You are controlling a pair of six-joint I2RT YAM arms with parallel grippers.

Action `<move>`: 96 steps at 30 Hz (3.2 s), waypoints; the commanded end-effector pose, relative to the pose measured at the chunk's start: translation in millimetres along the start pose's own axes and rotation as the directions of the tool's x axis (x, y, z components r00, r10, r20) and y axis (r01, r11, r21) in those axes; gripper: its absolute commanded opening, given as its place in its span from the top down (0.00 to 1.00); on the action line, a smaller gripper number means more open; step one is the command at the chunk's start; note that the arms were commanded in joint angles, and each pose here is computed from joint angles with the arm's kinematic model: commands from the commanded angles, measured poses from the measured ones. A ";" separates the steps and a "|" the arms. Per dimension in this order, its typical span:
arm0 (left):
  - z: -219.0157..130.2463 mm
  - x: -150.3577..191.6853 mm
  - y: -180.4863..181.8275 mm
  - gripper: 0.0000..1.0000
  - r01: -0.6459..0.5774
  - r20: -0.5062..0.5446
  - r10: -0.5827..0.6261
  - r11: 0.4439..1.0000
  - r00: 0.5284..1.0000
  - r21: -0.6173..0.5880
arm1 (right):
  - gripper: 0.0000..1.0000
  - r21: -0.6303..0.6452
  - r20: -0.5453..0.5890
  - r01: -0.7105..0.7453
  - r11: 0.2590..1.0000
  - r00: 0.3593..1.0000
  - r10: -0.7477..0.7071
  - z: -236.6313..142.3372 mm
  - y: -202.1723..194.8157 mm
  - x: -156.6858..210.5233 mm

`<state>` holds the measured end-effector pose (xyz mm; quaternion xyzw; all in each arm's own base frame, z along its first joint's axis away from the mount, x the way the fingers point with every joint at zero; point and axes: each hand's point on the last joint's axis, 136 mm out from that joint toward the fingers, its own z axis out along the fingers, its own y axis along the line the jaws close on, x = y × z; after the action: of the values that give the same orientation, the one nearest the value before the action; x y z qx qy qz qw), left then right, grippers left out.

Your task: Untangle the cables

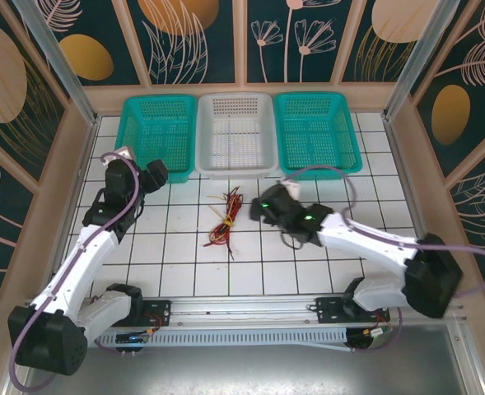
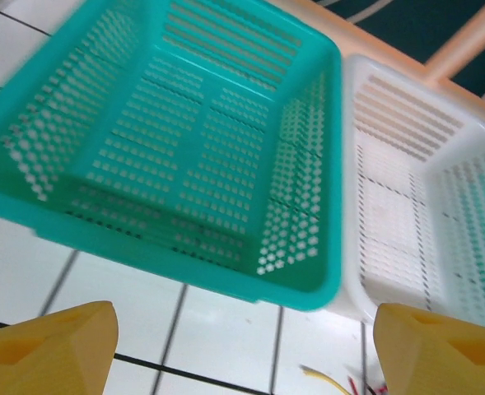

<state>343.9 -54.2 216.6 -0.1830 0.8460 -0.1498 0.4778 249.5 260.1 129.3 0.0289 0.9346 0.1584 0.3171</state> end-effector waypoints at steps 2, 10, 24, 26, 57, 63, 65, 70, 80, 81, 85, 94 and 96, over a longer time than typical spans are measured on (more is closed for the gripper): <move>4.8 26.1 -27.2 0.21 0.026 -0.176 -0.002 0.991 0.984 0.131 | 0.01 -0.058 -0.053 0.138 0.989 0.989 -0.141 9.8 55.5 35.0; 5.5 26.4 -57.1 0.22 0.084 -0.206 -0.026 0.958 0.978 0.275 | 0.21 -0.155 -0.265 0.132 0.979 0.949 -0.170 64.5 85.1 68.5; 14.1 33.4 -60.4 0.23 0.108 -0.224 -0.042 0.950 0.974 0.293 | 0.72 -0.187 -0.343 0.071 0.980 0.930 -0.133 94.6 77.2 70.5; 15.6 34.4 -62.6 0.23 0.114 -0.232 -0.043 0.946 0.972 0.302 | 0.82 -0.199 -0.335 0.080 0.977 0.931 -0.144 91.4 77.2 68.6; -61.4 37.4 -207.6 0.01 0.019 -0.199 0.380 0.427 0.903 0.904 | 0.85 -0.658 0.036 0.380 0.651 0.878 -0.477 -108.1 102.0 -59.9; -70.0 71.6 -221.5 0.01 0.072 -0.244 0.433 0.377 0.868 0.923 | 0.85 -0.678 0.039 0.380 0.629 0.874 -0.485 -105.1 109.5 -60.5; -72.6 73.0 -223.5 0.07 0.097 -0.256 0.425 0.360 0.868 0.928 | 0.85 -0.682 0.042 0.382 0.624 0.872 -0.488 -105.2 111.5 -61.4; -68.4 82.7 -219.8 0.26 0.150 -0.308 0.418 0.368 0.855 0.918 | 0.85 -0.690 0.044 0.383 0.614 0.869 -0.493 -106.0 113.9 -61.4; -71.4 84.5 -218.4 0.14 0.167 -0.317 0.403 0.365 0.858 0.916 | 0.84 -0.682 0.057 0.390 0.618 0.872 -0.487 -108.3 112.3 -63.1; -72.8 81.8 -219.3 0.14 0.170 -0.314 0.394 0.358 0.864 0.918 | 0.84 -0.683 0.056 0.390 0.618 0.871 -0.488 -108.2 112.2 -62.7; -69.1 83.5 -220.9 0.18 0.193 -0.334 0.388 0.360 0.859 0.913 | 0.84 -0.694 0.056 0.383 0.609 0.873 -0.484 -109.2 115.5 -62.2; -70.3 91.9 -215.9 0.26 0.229 -0.377 0.384 0.378 0.843 0.897 | 0.84 -0.676 0.075 0.388 0.626 0.882 -0.466 -101.7 116.2 -67.1; -70.4 85.2 -215.6 0.15 0.214 -0.361 0.351 0.393 0.864 0.894 | 0.84 -0.659 0.081 0.394 0.641 0.884 -0.461 -100.2 113.2 -70.9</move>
<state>289.7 -276.1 268.4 0.1790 0.7345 -0.5995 0.2627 226.2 318.2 252.1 -0.3085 0.8387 0.3839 0.2324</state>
